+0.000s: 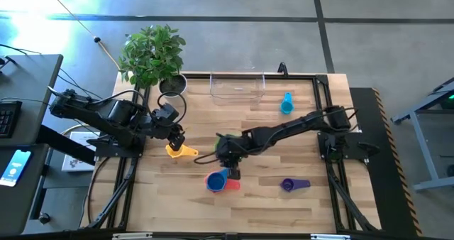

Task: Nest measuring cups in basket
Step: Stack the blue measuring cup on top of the red measuring cup

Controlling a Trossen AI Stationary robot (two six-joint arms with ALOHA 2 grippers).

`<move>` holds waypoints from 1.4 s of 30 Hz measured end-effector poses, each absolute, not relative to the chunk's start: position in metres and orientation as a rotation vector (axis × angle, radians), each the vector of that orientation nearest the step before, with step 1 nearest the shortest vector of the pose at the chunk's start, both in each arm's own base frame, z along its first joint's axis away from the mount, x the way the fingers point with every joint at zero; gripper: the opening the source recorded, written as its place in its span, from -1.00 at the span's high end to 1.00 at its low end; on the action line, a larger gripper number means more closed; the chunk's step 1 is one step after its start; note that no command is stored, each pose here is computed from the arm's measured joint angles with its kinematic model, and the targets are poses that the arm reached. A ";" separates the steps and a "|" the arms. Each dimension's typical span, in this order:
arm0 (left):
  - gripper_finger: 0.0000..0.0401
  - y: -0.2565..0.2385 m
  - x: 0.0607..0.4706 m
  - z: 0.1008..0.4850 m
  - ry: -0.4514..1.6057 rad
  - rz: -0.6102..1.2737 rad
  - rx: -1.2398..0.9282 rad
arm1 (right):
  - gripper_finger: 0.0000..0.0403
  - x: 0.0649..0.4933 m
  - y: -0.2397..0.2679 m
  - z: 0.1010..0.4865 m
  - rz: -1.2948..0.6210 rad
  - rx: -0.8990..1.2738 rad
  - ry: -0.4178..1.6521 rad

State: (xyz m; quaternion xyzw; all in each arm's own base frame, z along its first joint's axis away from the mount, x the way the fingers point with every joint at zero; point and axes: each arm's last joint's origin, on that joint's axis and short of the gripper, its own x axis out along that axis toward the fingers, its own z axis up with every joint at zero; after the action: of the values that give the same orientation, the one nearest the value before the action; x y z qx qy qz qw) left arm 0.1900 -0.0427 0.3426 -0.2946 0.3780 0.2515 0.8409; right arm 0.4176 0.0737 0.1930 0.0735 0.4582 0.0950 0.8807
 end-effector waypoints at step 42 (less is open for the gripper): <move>0.77 -0.081 0.206 0.320 1.071 0.265 -0.533 | 0.70 0.401 0.117 0.171 0.230 0.531 1.223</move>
State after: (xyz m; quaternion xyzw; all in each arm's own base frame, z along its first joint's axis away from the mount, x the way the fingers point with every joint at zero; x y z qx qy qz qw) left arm 0.2055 -0.0813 0.3202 -0.2500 0.5028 0.1245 0.8180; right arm 0.4013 0.1170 0.1705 0.2457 0.5660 0.1063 0.7798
